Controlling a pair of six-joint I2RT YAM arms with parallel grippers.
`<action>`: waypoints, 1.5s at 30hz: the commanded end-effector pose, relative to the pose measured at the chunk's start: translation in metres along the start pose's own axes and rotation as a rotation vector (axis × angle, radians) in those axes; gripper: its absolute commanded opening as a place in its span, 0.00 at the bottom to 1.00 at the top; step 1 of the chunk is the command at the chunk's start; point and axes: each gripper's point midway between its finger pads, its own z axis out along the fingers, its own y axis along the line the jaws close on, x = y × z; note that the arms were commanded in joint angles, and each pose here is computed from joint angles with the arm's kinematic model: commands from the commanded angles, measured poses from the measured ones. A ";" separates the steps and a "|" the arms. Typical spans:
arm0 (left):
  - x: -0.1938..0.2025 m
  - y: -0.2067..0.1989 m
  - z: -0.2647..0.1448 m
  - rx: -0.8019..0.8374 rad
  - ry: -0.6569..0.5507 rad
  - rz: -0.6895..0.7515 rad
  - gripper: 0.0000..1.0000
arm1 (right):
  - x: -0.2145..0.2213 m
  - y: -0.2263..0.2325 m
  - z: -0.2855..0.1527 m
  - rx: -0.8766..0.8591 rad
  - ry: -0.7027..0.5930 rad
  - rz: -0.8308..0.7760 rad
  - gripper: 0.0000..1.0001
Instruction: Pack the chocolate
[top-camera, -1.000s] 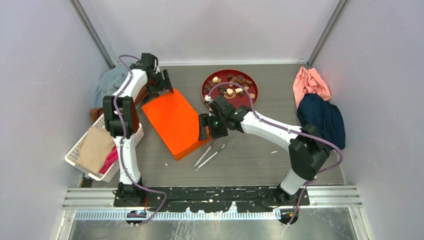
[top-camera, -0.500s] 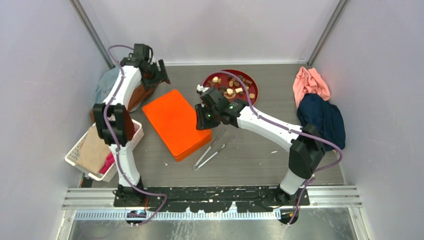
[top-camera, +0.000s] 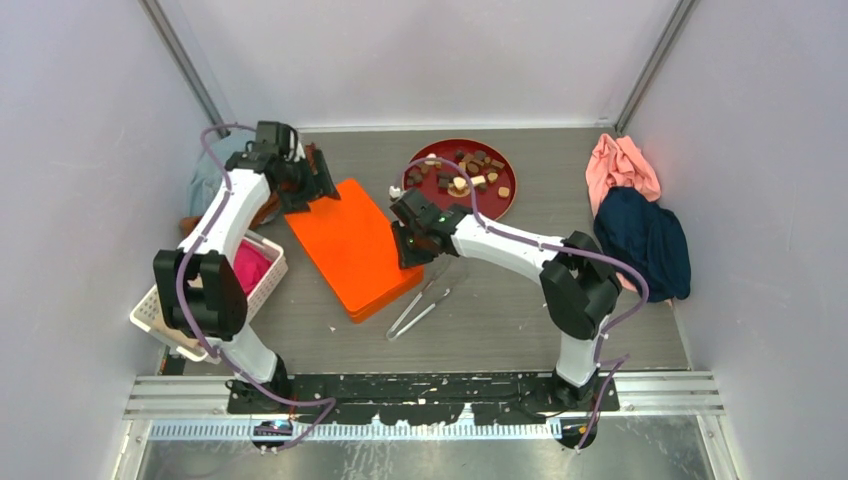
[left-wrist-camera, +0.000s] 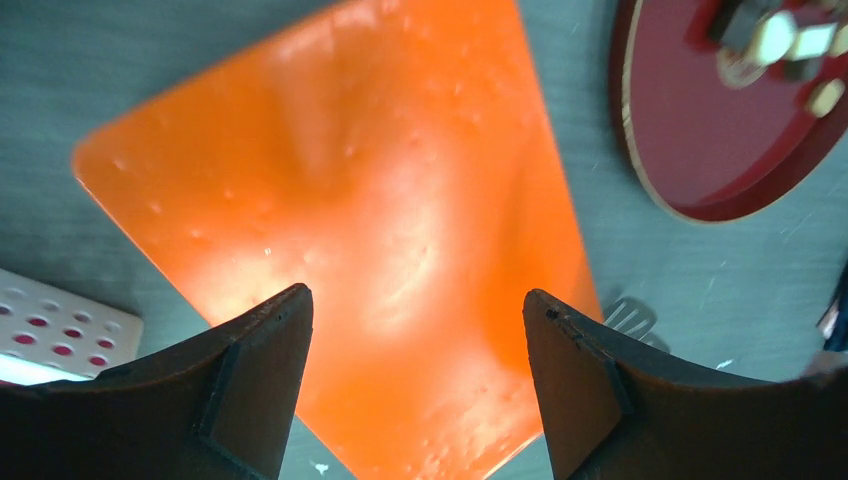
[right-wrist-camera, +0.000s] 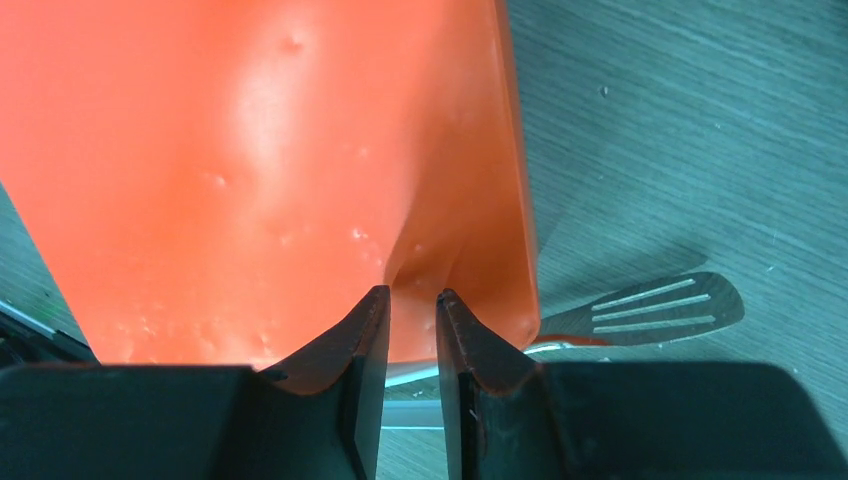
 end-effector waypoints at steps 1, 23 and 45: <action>0.013 -0.016 0.001 0.069 0.005 0.002 0.78 | -0.029 0.015 -0.047 -0.038 -0.111 -0.015 0.30; -0.008 0.030 -0.038 -0.073 -0.071 -0.028 0.79 | 0.051 0.140 0.010 -0.224 0.066 -0.197 0.27; 0.012 0.044 0.000 -0.089 0.010 -0.071 0.79 | 0.078 0.151 0.017 -0.220 0.149 -0.244 0.17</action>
